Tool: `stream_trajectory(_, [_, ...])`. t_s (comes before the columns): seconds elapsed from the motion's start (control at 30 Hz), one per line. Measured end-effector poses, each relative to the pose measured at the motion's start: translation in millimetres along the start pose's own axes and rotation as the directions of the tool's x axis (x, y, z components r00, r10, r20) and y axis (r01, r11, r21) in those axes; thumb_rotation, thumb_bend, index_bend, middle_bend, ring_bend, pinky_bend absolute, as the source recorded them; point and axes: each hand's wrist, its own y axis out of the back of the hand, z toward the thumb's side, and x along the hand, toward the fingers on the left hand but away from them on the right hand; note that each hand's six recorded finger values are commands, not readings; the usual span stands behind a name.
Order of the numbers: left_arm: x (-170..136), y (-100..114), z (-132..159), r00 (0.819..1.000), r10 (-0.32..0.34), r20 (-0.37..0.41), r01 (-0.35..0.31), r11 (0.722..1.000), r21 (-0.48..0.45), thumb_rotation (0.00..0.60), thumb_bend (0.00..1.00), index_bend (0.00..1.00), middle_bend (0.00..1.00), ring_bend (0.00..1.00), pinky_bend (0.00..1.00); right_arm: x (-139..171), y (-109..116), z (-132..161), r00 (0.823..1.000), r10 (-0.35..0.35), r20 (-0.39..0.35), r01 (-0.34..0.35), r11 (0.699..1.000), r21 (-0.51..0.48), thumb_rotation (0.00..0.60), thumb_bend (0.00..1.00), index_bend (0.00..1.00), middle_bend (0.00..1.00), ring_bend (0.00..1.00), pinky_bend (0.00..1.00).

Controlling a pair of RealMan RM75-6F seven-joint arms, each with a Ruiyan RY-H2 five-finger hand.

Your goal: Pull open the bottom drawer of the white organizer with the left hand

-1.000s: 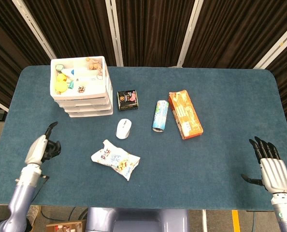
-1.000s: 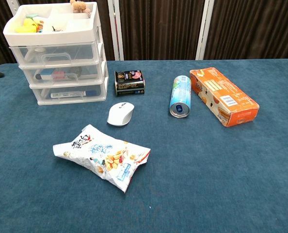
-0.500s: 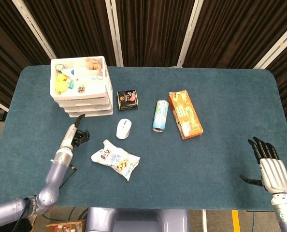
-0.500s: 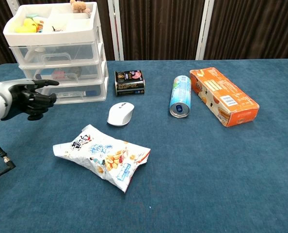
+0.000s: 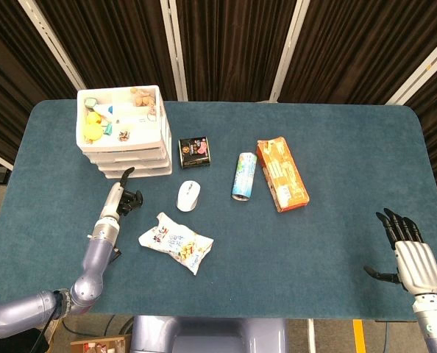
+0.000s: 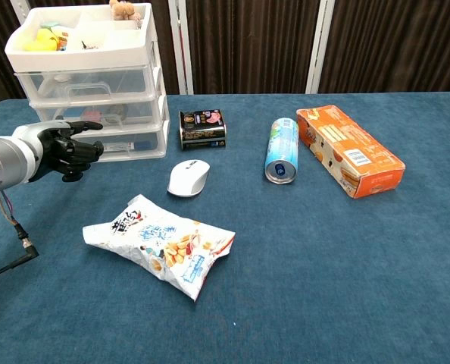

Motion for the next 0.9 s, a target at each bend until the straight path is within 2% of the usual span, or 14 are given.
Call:
stream_trajectory(0.37, [16.1,-14.1,10.5,1.0,-0.007,0.01,0.007,1.0,0.004,0.6,0.68,0.04,0.98,0.9,0.88,0.4,0.3,0.1,1.0,0.004,0.0,-0.004,1.0,-0.008,0.6,0.13,0.0,0.0,0.0,0.05])
stream_trajectory(0.7, [23.9,-27.7,18.7,0.999,-0.051,-0.007,0.049,0.988,-0.145,0.6,0.68,0.2,0.98,0.9,0.88,0.7,-0.1,0.3,1.0,0.006,-0.001,-0.006,1.0,-0.008,0.6,0.13,0.0,0.0,0.0,0.05])
stream_trajectory(0.9, [19.0,-34.6,18.1,0.997,-0.077,0.002,0.077,0.986,-0.148,0.6,0.68,0.22,0.98,0.9,0.88,0.8,-0.1,0.2,1.0,0.007,-0.001,-0.007,1.0,-0.009,0.6,0.13,0.0,0.0,0.0,0.05])
